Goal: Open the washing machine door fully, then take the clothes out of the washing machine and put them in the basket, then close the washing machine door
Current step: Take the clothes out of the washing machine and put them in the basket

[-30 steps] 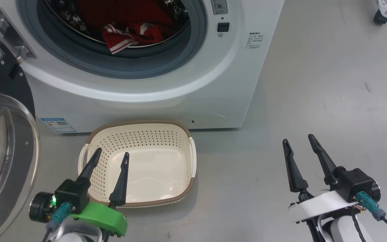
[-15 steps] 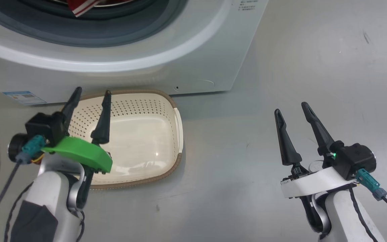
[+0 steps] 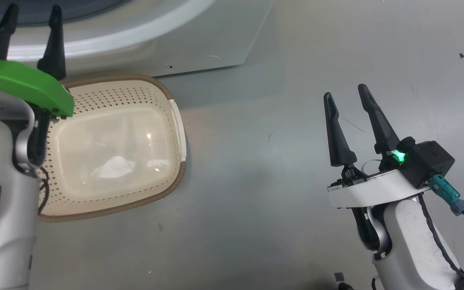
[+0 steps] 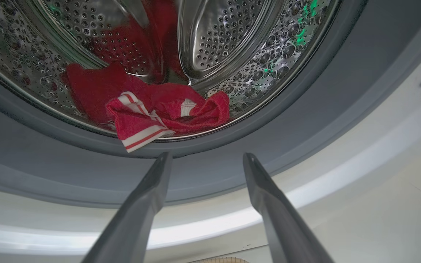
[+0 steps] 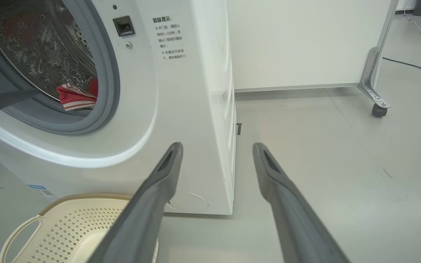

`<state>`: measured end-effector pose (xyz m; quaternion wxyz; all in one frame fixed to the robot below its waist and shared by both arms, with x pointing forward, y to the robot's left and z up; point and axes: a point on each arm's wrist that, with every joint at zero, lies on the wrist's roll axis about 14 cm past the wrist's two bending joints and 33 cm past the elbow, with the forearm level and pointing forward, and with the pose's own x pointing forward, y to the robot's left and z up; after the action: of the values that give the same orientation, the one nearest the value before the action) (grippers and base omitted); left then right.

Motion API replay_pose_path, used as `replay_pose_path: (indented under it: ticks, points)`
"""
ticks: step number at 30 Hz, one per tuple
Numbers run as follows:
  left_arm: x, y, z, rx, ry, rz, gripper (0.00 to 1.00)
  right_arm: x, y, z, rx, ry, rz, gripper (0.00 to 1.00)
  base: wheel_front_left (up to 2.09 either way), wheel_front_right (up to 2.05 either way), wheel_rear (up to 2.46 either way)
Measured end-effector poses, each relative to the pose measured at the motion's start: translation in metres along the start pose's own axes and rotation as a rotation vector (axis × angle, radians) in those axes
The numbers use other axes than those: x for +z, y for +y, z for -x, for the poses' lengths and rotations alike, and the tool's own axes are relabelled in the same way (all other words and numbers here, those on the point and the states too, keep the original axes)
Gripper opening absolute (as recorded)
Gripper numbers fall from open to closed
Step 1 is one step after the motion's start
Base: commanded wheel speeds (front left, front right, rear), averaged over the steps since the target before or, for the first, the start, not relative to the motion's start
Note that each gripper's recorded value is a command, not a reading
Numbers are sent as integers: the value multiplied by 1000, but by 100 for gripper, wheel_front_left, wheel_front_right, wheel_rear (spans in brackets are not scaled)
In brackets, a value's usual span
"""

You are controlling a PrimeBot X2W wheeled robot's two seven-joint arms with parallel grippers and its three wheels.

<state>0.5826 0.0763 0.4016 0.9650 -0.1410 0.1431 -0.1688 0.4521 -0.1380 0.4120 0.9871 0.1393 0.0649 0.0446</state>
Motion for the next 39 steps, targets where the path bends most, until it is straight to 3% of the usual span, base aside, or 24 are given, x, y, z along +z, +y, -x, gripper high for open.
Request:
replay_pose_path:
  ticks: [15,24,39]
  points:
    - [15,-8,-79,-79,55,25,100,-6,-28,4,-90,28,-16,100,0,0,0]
    - [38,-23,-113,-128,73,131,100,-4,-42,12,-142,33,-19,100,0,0,0]
    - [-13,-20,-130,-108,340,168,100,-5,-53,17,-188,43,-11,100,0,0,0]
